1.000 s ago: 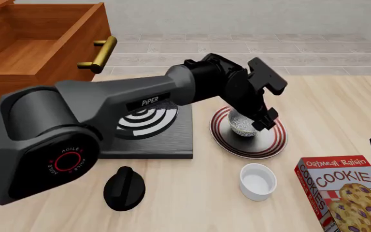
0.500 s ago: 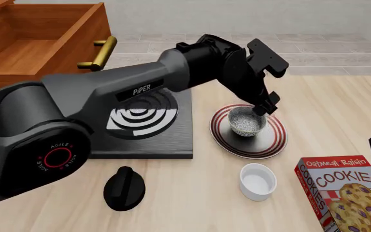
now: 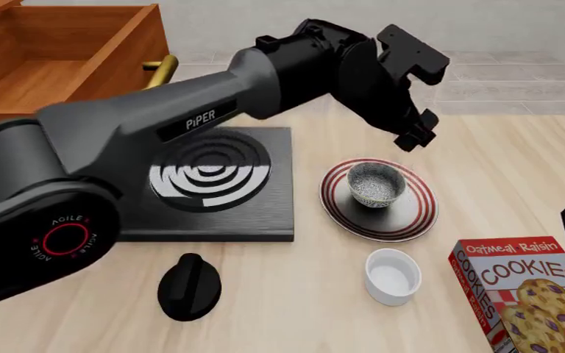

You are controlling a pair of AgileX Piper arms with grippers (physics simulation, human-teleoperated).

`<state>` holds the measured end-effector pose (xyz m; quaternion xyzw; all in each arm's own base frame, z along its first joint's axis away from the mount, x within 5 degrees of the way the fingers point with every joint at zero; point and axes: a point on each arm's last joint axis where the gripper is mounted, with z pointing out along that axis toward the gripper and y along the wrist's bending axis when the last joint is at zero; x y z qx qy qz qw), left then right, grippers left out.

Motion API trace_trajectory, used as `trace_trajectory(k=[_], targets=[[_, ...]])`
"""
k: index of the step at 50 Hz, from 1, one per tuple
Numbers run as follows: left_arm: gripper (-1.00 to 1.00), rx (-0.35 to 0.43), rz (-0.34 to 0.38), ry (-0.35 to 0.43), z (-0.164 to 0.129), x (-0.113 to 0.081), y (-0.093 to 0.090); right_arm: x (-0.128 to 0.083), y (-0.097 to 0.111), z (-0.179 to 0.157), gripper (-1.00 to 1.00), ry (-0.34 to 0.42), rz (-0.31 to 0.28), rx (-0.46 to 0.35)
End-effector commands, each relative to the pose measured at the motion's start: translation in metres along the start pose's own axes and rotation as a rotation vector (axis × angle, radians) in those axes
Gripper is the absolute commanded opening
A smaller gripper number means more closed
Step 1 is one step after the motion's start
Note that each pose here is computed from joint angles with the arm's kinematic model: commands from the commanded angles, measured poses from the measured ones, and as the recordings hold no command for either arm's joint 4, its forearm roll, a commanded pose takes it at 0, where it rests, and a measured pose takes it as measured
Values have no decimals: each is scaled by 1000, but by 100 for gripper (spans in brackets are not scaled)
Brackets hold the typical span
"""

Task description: Pick the akita bowl in the top layer of the wooden cabinet and place it on the plate.

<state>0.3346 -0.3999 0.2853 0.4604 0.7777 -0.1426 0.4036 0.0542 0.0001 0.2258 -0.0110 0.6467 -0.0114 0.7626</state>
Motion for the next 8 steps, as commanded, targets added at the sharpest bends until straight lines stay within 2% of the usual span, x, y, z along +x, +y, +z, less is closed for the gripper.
trace_trajectory(k=[1,8], targets=[[100,0,-54,-45,-16,-15,-2,0,0,0,100,1,0,0],[100,2,-77,-60,-21,-17,-4,0,0,0,100,1,-2,-1]])
